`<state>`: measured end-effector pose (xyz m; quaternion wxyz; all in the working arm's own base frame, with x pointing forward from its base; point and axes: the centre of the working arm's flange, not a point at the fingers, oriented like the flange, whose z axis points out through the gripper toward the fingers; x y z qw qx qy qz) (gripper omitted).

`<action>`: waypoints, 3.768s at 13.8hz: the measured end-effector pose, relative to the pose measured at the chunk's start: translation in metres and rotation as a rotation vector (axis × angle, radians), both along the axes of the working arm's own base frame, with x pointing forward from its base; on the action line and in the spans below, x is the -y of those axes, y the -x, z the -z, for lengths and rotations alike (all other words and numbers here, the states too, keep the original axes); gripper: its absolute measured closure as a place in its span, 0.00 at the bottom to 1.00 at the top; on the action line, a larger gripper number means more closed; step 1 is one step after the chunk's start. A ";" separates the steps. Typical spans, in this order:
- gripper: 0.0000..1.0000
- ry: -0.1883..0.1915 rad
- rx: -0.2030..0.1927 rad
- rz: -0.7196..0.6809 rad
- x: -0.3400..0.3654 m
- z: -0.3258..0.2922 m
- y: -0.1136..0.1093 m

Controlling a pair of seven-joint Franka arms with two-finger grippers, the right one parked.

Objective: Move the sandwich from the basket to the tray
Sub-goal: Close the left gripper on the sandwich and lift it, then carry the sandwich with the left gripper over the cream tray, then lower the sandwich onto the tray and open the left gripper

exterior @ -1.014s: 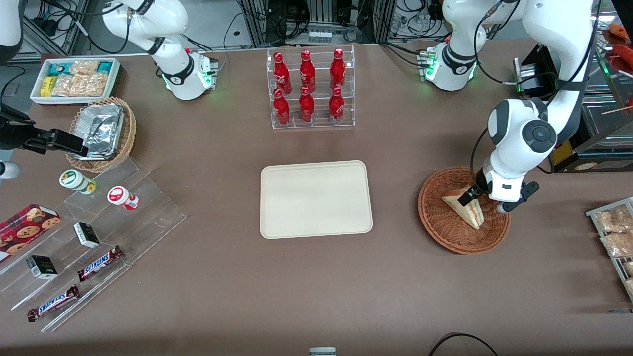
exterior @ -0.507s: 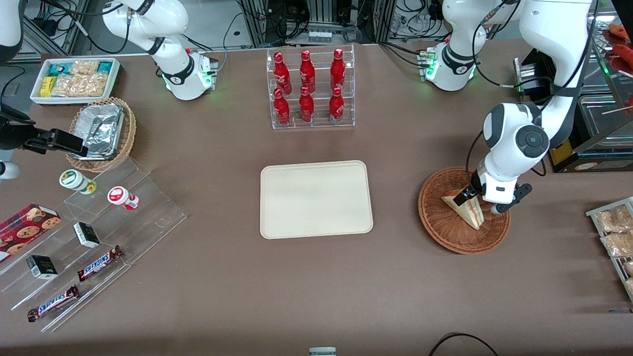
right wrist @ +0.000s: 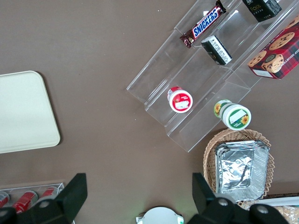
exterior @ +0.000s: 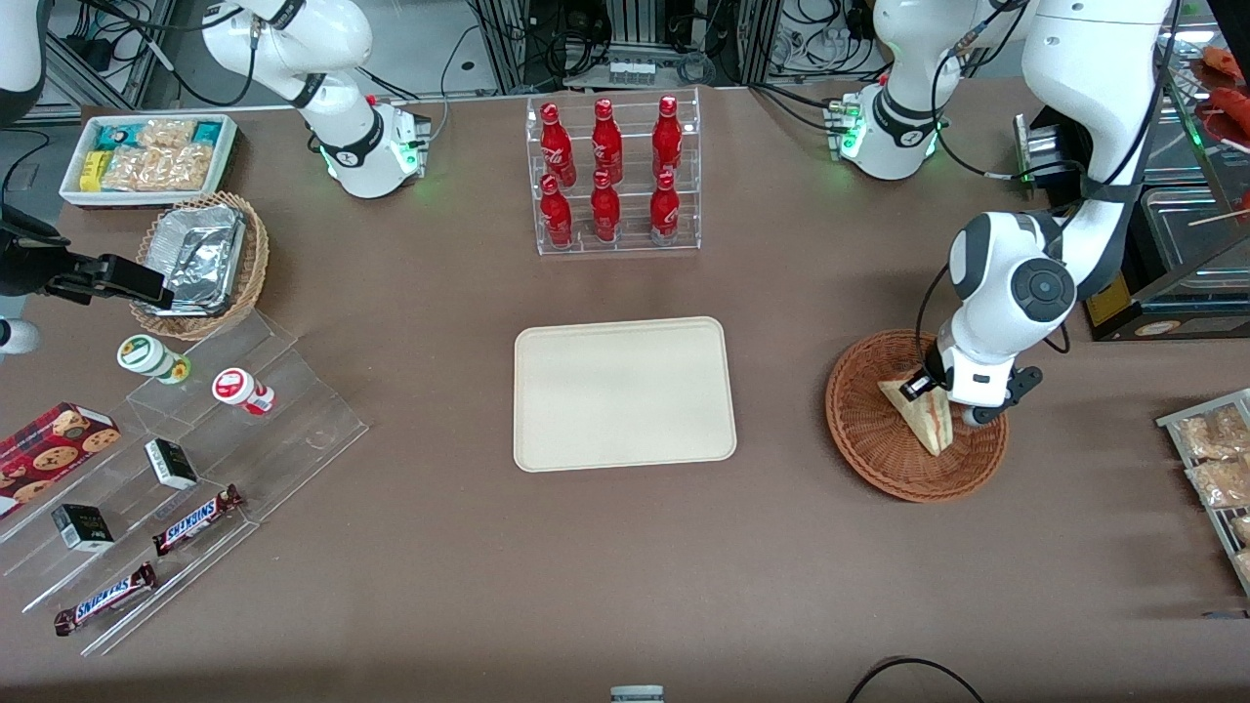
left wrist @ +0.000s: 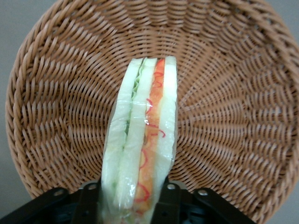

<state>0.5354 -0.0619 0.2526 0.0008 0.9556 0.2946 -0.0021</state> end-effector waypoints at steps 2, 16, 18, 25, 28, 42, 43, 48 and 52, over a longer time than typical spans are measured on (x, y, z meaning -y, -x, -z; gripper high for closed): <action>0.69 -0.005 -0.028 0.008 0.005 -0.018 -0.010; 0.85 0.025 0.001 0.370 0.240 -0.175 -0.032; 0.85 0.032 -0.022 0.432 0.293 -0.153 -0.020; 0.85 0.041 -0.087 0.555 0.417 -0.077 0.021; 0.85 0.001 -0.069 0.556 0.446 -0.043 0.035; 0.85 -0.036 -0.055 0.479 0.487 0.023 0.064; 0.78 -0.035 -0.053 0.474 0.487 0.022 0.064; 0.27 -0.021 -0.019 0.451 0.488 0.002 0.053; 0.00 -0.010 0.042 0.391 0.466 -0.076 0.024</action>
